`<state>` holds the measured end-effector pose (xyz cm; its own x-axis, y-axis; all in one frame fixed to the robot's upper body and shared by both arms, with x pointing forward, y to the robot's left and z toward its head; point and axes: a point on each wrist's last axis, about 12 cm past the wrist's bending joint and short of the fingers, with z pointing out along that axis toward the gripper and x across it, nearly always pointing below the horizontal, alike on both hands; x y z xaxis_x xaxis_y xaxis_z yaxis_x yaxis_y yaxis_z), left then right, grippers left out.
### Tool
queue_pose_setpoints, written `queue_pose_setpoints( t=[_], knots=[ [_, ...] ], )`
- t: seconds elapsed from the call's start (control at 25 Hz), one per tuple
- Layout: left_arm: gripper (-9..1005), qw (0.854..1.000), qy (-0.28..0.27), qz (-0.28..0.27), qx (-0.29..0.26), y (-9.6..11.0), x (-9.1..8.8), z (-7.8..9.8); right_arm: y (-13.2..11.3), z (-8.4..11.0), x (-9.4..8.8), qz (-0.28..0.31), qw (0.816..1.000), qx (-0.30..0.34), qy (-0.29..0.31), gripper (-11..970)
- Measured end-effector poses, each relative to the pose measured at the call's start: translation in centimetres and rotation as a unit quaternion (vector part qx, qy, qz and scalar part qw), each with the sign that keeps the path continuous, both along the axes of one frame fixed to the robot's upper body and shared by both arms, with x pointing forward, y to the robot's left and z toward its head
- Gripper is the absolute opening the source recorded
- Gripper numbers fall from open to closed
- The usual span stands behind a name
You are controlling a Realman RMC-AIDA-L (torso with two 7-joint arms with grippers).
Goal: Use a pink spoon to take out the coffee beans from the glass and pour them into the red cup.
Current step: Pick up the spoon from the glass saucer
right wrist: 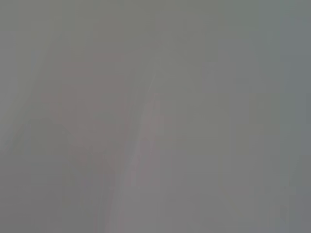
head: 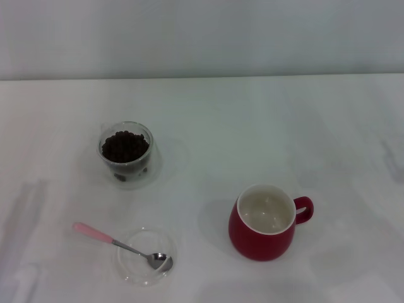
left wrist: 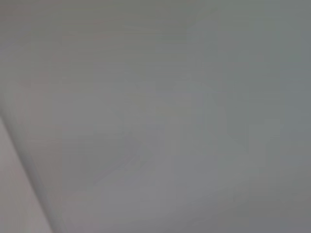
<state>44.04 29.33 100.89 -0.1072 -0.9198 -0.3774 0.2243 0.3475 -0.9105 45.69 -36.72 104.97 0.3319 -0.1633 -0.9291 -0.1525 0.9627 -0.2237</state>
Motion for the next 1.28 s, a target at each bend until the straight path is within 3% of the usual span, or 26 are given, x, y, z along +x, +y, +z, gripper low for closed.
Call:
queue_pose_setpoints(
  t=[0.2, 0.44, 0.8, 1.28],
  knots=[
    [757, 0.996, 0.048, -0.068, 0.016, -2.2, -0.7, -1.3, -0.1, 0.2, 0.2, -0.002, 1.000, -0.001, -0.007, 513],
    [757, 0.993, 0.070, -0.084, 0.038, -3.6, -1.7, -2.1, -0.3, 0.7, 0.4, -0.002, 1.000, -0.006, -0.017, 513],
    [757, 0.989, 0.109, -0.086, 0.056, -3.8, -3.1, -3.3, -0.6, 1.0, 0.8, 0.001, 1.000, -0.012, -0.022, 514],
    [758, 0.980, 0.139, -0.128, 0.069, -4.8, -3.3, -4.0, -0.6, 1.1, 1.0, 0.007, 1.000, -0.016, -0.020, 514]
  ],
)
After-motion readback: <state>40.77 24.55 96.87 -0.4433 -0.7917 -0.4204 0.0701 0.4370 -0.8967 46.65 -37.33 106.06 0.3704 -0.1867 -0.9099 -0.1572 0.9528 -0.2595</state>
